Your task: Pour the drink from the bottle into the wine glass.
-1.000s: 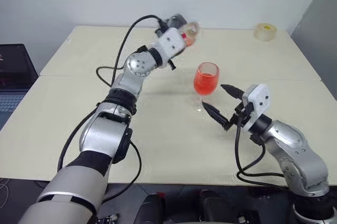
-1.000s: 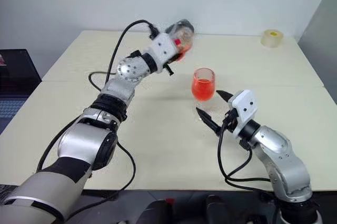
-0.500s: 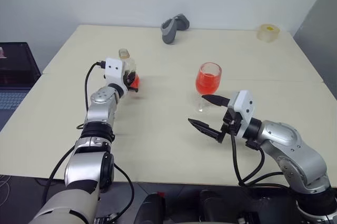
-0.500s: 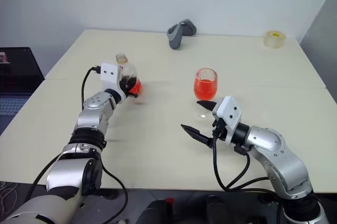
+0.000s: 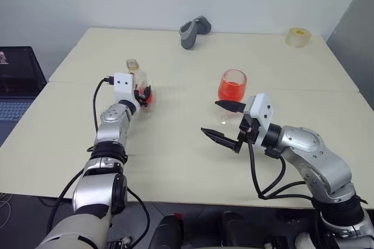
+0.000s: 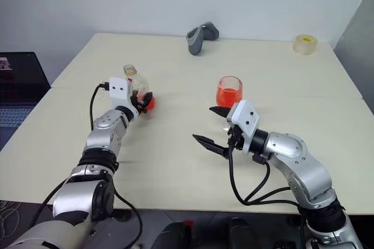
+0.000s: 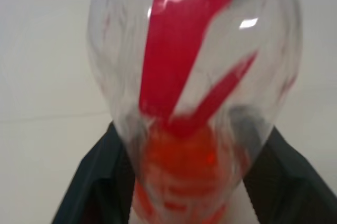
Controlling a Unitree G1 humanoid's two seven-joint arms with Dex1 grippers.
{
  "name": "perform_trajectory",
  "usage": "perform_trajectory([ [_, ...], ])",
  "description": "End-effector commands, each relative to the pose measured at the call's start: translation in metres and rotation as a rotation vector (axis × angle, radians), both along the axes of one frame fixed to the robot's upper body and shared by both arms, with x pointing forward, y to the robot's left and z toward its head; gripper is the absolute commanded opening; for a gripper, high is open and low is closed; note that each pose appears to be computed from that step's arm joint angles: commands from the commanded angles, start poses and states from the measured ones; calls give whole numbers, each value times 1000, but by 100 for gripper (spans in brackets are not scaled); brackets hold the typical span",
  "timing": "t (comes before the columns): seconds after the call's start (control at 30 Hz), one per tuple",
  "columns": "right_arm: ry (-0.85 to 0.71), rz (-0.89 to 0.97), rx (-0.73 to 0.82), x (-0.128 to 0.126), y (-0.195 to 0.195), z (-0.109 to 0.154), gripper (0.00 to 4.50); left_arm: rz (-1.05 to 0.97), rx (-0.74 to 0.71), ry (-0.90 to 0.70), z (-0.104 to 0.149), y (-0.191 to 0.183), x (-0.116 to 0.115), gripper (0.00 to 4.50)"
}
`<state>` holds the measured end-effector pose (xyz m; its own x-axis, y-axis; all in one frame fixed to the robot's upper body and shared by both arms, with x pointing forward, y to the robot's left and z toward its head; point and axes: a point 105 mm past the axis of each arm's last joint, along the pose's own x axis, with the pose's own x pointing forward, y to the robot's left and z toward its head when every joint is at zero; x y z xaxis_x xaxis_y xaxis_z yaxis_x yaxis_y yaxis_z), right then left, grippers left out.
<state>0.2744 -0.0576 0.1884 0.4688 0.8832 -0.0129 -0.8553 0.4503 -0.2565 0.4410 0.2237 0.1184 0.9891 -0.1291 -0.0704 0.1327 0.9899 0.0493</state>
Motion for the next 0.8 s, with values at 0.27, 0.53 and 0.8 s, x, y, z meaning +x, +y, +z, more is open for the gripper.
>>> perform_trajectory([
  [0.27,-39,-152,-40,-3,-23,-15,450,0,-7,-106,25,18,-39,447],
  [0.53,62,-624,158,16,-104,-54,450,63,32,-107,12,31,-83,447],
  [0.8,-10,-892,227,46,-156,-59,450,154,27,-145,9,44,-90,447],
])
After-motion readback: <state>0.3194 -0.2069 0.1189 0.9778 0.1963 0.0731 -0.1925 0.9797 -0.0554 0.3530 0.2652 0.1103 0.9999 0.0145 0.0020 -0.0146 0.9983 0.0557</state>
